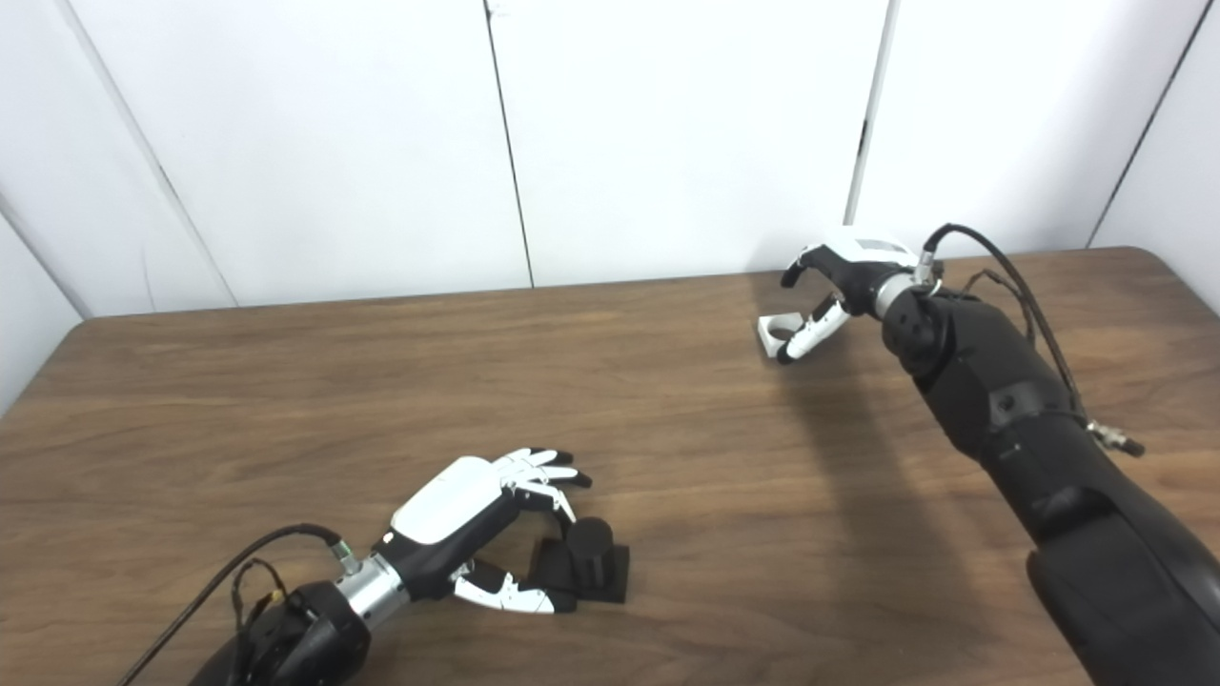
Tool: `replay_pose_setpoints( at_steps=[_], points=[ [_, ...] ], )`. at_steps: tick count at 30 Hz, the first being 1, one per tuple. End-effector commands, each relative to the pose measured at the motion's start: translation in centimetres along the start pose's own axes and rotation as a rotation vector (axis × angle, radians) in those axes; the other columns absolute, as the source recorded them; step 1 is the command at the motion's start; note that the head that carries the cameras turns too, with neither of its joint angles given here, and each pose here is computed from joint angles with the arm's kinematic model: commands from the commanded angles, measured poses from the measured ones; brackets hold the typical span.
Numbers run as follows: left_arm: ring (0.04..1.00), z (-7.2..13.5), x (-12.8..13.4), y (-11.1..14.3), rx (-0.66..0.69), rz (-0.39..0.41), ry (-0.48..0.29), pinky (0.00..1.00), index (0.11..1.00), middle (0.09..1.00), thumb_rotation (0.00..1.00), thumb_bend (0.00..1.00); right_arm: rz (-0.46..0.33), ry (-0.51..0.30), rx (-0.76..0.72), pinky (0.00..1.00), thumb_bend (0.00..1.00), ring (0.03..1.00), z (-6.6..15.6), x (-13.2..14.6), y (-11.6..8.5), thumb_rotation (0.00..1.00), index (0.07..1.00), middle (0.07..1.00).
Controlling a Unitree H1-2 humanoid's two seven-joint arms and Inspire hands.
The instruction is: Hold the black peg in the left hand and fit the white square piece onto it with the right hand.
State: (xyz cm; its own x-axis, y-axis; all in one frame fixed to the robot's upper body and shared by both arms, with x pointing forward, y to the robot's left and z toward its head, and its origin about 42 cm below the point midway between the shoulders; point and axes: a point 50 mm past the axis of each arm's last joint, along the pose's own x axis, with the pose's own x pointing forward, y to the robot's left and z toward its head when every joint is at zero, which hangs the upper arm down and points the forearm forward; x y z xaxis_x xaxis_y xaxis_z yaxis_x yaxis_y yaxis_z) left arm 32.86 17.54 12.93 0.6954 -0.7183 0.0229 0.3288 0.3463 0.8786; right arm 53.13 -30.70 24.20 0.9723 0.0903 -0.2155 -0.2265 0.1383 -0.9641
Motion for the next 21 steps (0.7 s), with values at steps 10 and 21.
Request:
replay_pose_setpoints(
  at_steps=[10,21],
  points=[
    [0.938,0.35,0.74,-0.28,0.023,-0.043,0.001,0.96,0.544,0.859,0.40,0.55,-0.037,-0.051,-0.073,0.93,0.91,0.991,2.21,0.85,-3.59,0.32,0.751,0.933],
    [0.935,0.34,0.76,-0.36,0.022,-0.036,-0.002,0.95,0.545,0.857,0.41,0.55,-0.023,-0.056,-0.083,0.93,0.86,0.989,2.10,0.99,-3.26,0.30,0.686,0.927]
  ],
)
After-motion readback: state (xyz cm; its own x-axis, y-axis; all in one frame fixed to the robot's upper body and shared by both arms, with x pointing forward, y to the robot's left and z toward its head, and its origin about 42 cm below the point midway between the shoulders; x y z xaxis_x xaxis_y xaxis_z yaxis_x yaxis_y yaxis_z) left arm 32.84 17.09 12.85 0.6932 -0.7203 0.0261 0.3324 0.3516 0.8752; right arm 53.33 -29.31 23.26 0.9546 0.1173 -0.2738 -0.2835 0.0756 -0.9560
